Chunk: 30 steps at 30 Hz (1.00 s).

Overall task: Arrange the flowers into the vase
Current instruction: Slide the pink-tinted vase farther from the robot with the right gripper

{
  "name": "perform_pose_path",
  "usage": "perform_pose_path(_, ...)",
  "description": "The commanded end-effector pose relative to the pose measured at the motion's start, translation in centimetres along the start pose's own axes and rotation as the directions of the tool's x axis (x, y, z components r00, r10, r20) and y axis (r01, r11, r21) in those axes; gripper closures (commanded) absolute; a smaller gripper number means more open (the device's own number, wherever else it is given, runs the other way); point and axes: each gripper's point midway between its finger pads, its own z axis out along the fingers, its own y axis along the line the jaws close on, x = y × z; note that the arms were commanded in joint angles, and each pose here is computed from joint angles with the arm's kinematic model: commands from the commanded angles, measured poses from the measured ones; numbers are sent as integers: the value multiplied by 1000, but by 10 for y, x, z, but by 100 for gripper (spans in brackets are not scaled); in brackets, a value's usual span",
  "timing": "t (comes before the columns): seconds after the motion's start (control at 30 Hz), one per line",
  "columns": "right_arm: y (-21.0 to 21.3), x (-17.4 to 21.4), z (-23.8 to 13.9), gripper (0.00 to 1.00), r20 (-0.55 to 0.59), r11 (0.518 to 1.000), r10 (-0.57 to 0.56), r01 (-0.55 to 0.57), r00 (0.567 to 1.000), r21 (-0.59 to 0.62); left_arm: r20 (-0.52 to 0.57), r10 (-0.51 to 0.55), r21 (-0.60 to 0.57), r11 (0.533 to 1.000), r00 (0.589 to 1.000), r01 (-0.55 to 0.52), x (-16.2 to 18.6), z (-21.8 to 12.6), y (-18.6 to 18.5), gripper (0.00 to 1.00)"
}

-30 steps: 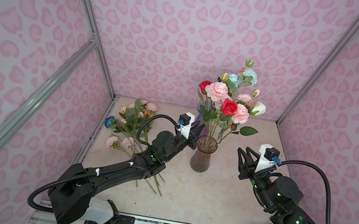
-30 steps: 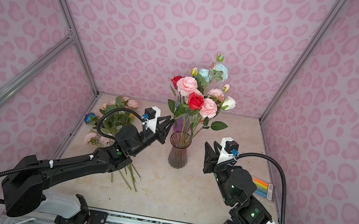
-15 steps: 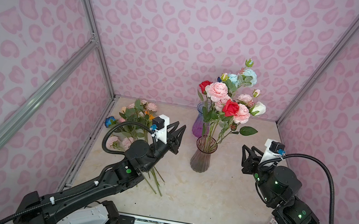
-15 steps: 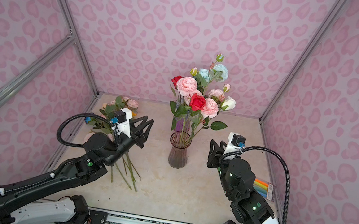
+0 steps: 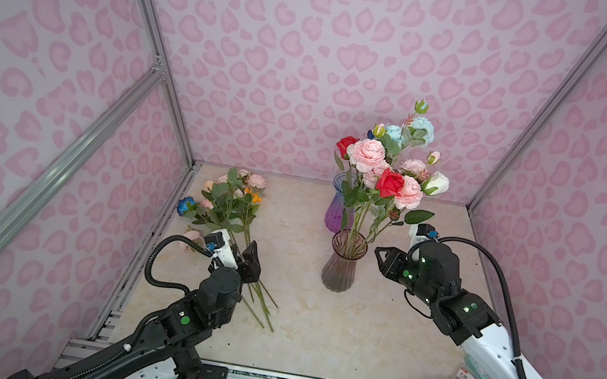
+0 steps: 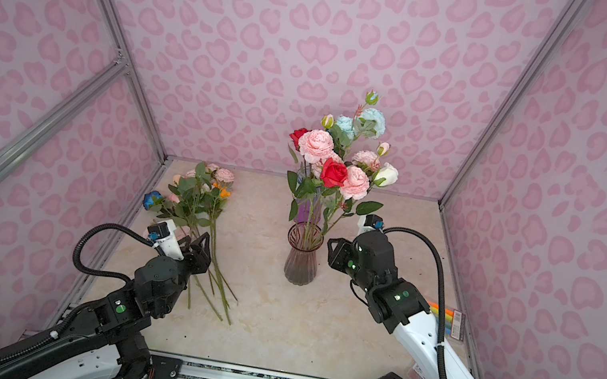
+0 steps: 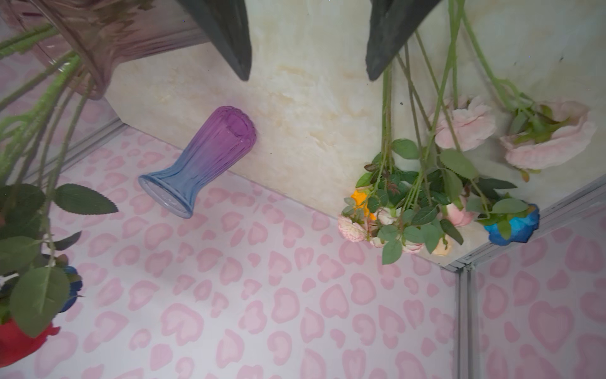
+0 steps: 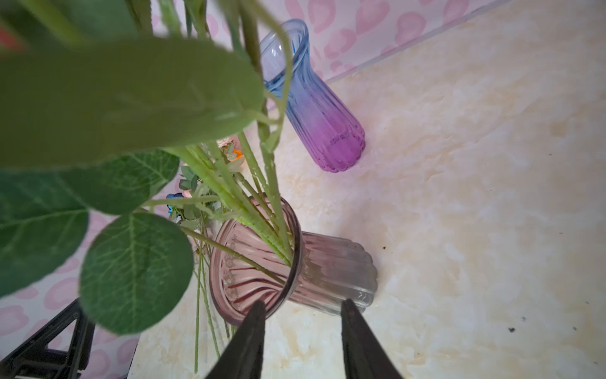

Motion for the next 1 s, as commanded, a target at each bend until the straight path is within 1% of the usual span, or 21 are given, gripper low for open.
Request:
perform_pose_path(0.0, 4, 12, 10, 62, -86, 999, 42, -42, 995, -4, 25, -18, -113, 993, 1000, 21, -1, -6, 30, 34)
perform_pose_path(0.17, -3, 15, 22, 63, -120, 997, 60, -54, 991, 57, 27, -54, -108, 993, 998, 56, 3, -12, 42, 33)
perform_pose_path(0.27, -4, 17, 27, 63, -136, 997, 57, -49, 989, 66, 30, -67, -102, 992, 997, 70, 5, -15, 46, 33)
perform_pose_path(0.33, -6, 19, 30, 66, -146, 996, 60, -49, 987, 78, 31, -73, -98, 992, 997, 76, 5, -16, 47, 33)
perform_pose_path(0.57, -3, 23, 43, 68, -191, 996, 46, -31, 981, 79, 32, -72, -90, 993, 997, 74, 5, -18, 48, 33)
perform_pose_path(0.97, -15, 27, 58, 70, -214, 990, 25, 6, 977, 141, 18, -59, -94, 994, 998, 60, 11, -18, 51, 33)
